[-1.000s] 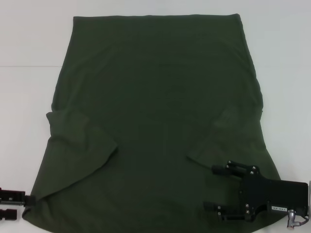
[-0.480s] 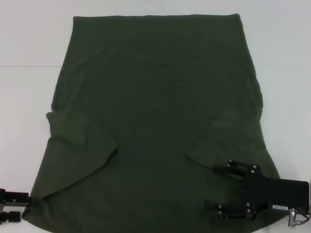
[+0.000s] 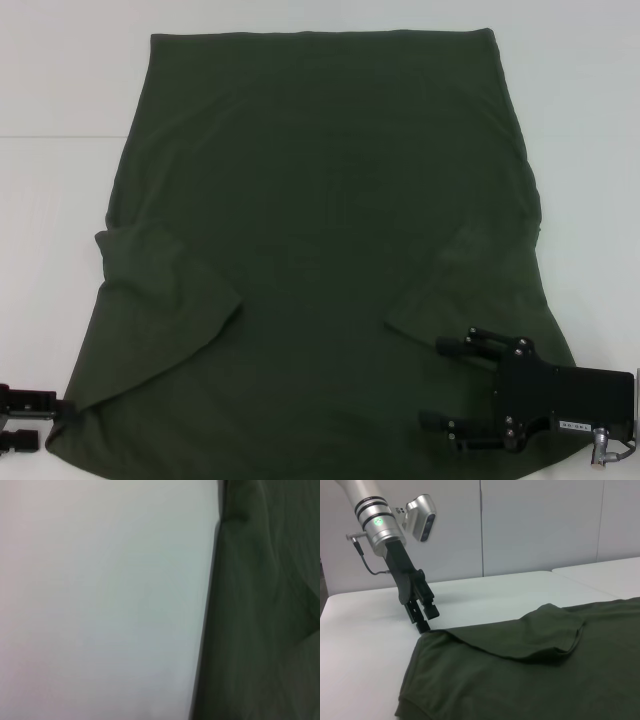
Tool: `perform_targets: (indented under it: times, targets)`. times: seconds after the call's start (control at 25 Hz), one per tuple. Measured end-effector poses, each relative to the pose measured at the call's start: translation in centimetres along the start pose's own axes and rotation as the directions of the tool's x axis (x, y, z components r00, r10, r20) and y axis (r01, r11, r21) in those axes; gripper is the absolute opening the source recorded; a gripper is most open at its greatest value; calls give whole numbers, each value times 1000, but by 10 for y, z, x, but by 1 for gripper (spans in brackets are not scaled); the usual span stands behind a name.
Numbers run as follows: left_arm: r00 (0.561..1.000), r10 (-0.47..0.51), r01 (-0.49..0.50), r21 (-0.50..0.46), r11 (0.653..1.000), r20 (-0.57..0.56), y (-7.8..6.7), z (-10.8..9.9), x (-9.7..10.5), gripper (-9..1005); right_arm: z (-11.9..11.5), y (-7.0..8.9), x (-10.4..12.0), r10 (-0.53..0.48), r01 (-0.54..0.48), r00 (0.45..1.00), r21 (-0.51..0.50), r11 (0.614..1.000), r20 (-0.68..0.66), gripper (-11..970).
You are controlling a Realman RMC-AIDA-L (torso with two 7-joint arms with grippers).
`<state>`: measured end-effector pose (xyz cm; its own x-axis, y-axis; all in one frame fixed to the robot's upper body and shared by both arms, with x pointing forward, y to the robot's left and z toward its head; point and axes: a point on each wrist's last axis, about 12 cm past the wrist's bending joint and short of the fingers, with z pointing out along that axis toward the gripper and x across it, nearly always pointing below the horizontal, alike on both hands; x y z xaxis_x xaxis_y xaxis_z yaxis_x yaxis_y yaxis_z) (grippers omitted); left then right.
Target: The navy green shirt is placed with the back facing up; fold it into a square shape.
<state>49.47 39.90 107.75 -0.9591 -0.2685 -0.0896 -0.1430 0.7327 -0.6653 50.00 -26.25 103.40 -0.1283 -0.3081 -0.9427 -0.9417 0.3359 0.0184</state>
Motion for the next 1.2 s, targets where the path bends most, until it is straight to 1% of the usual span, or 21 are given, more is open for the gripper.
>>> perform_targets:
  times: [0.6, 0.8, 0.96, 1.2]
  targets:
    - [1000, -8, 8, 0, 1000, 1, -1, 3, -1, 764, 0, -1, -1, 4, -4, 1000, 0, 1000, 0, 924]
    - [1000, -18, 18, 10, 1000, -2, -3, 9, -2, 762, 1, -1, -1, 5, -5, 1000, 2, 1000, -1, 923]
    - [1000, -14, 14, 18, 1000, -5, -7, 14, -4, 759, 1, -1, -1, 6, -6, 1000, 2, 1000, -1, 923]
    - [1000, 3, -2, 43, 999, -12, -17, 22, -9, 757, 1, -1, -1, 6, -6, 1000, 4, 1000, 1, 922]
